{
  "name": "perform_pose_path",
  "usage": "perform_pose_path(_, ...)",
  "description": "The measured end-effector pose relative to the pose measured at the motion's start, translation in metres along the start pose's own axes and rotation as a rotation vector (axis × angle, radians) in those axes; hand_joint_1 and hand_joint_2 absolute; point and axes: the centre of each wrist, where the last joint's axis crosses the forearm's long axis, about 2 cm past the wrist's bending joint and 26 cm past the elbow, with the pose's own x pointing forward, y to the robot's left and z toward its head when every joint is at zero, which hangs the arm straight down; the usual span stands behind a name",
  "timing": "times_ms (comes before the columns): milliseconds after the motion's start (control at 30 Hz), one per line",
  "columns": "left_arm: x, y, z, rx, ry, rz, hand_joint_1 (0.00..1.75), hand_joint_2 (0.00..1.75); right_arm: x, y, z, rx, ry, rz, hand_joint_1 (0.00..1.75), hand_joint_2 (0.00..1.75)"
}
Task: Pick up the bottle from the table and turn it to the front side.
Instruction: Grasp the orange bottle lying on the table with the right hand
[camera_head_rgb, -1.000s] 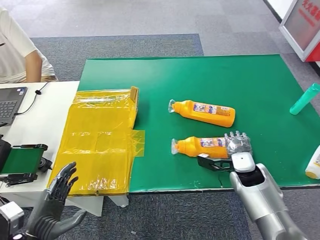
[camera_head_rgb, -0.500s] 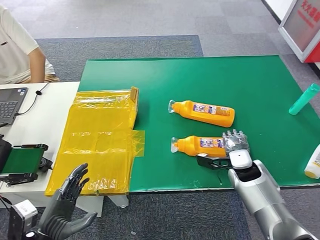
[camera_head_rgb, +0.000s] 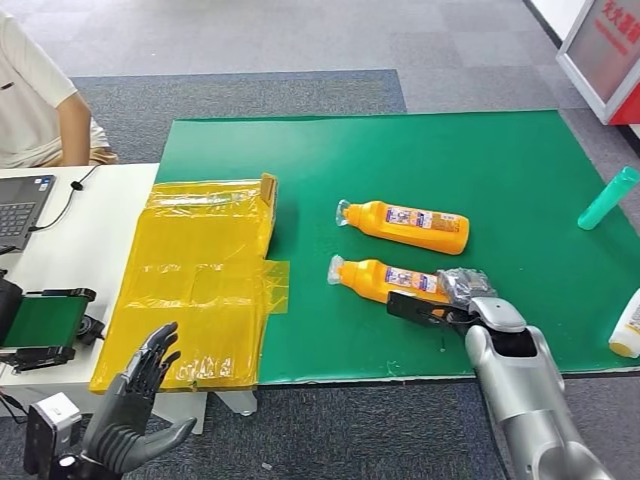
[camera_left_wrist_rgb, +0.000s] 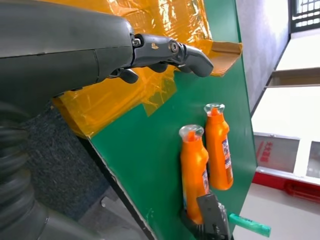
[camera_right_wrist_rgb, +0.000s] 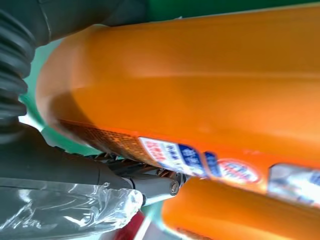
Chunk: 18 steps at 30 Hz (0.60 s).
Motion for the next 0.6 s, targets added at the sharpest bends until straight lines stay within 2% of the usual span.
perform_pose_path(167,0.0,0.001,0.0,-0.006,0.001,-0.007,0.0,1.75,0.01,0.006,0.005,-0.007,-0.053,-0.155,1.75,1.75)
perform_pose_path(433,0.0,0.002,-0.001,-0.009,0.0,-0.02,0.0,1.75,0.018,0.012,0.012,-0.025,-0.102,-0.264,1.75,1.75)
perform_pose_path(600,0.003,0.004,-0.008,0.008,-0.015,-0.026,0.0,1.75,0.037,0.022,0.027,-0.067,-0.254,-0.548,1.75,1.75)
